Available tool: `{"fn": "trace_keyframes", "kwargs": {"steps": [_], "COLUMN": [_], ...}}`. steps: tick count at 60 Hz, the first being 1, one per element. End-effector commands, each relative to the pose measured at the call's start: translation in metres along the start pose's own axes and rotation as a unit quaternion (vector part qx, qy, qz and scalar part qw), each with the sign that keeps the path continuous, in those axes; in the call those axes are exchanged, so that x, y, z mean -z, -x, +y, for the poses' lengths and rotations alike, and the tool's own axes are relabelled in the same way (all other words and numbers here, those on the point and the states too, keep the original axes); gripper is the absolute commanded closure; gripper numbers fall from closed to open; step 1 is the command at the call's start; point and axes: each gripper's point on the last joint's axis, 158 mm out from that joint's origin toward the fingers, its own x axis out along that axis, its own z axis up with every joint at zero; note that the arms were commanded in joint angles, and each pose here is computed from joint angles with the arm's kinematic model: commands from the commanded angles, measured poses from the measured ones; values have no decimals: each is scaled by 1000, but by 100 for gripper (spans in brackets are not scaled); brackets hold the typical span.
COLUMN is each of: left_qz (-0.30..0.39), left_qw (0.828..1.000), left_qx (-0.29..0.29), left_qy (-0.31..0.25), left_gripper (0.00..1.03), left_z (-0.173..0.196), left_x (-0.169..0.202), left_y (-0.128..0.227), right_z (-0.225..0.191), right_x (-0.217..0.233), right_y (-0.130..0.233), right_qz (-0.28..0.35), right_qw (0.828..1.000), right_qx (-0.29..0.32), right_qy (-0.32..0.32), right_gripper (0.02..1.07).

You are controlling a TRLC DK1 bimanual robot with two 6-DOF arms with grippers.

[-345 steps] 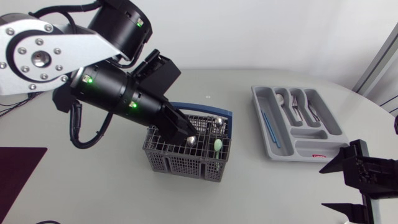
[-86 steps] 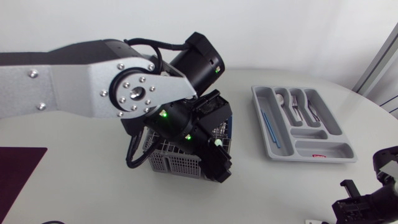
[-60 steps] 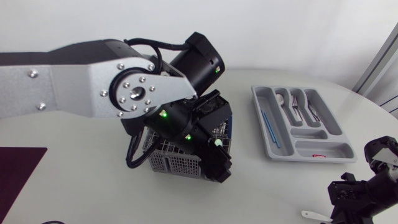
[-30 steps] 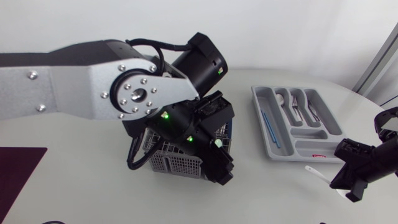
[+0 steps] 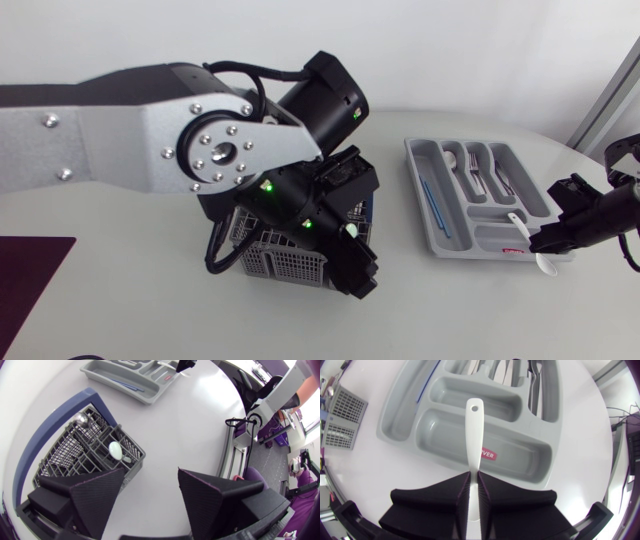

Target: Unload the cutlery basket into the drawer organizer.

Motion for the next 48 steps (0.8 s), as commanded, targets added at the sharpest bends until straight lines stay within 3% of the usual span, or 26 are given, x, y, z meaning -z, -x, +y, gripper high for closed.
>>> {"fn": "trace_keyframes", "kwargs": {"steps": [1, 23, 39, 44, 48], "left_qz": [-2, -1, 2, 2, 3], "left_qw": [1000, 1000, 1000, 1000, 1000], "left_qx": [-1, 0, 1, 1, 0], "left_qy": [3, 2, 1, 2, 2], "left_gripper": [17, 17, 17, 17, 17], "left_z": [-2, -3, -4, -4, -3], "left_x": [-6, -5, -4, -4, -3], "left_y": [-1, -1, -4, -3, -4], "right_z": [-5, -20, -20, -13, -8], "right_x": [-10, -20, -25, -20, -19], "right_y": [-1, 4, 4, 4, 2], "right_qz": [-7, -38, -53, -19, -12], "right_qw": [999, 988, 969, 969, 971], "right_qx": [0, 13, 5, -14, -22], "right_qy": [-48, -147, -242, -247, -236], "right_gripper": [101, 101, 100, 86, 86]}}
